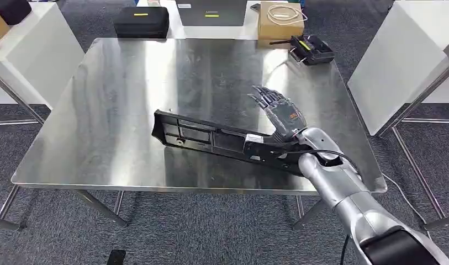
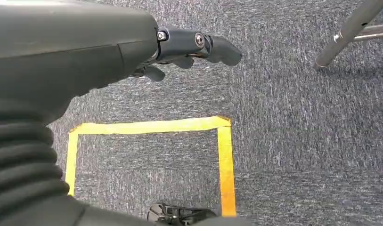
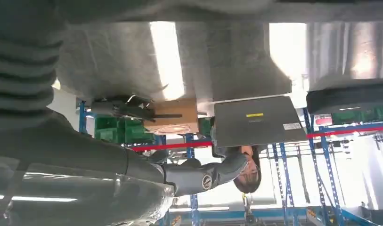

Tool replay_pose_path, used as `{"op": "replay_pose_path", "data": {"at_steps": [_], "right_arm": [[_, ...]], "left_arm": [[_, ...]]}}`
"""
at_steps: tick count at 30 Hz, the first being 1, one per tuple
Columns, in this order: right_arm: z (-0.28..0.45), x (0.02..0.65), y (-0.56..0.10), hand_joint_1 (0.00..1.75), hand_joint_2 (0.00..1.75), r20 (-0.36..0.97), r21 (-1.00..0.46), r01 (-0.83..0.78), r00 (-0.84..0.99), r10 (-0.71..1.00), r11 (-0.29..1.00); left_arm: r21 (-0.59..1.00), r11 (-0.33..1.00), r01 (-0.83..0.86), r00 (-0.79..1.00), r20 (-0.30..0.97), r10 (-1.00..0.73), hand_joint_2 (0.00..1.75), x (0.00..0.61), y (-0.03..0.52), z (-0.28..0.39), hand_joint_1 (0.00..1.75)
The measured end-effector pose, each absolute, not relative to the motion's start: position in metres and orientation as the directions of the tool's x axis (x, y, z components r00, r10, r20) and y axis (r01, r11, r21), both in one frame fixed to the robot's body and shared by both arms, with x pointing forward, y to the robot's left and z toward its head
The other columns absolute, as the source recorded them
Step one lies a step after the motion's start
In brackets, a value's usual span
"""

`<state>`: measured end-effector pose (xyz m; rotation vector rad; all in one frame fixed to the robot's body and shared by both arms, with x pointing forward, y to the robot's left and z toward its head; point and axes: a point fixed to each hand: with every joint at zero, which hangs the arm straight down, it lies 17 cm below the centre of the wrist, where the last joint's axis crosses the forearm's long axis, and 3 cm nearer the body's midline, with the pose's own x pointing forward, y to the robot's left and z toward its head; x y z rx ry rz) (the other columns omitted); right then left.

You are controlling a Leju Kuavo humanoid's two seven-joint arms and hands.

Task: Take the parts from the cabinet and place them on the table.

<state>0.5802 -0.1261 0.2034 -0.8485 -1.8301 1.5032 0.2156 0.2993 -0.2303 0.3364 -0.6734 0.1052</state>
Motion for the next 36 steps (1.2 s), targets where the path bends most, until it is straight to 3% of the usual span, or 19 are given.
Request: {"op": "replay_pose_path", "data": {"at_steps": [36], "right_arm": [[0.187,0.583,-0.143,0.00,0.00,0.048,-0.993,0.059,-0.576,0.816,0.100]], "left_arm": [[0.227,0.952,-0.206,0.774,0.633,0.016,0.00,0.218,0.295,-0.231,0.00]]}}
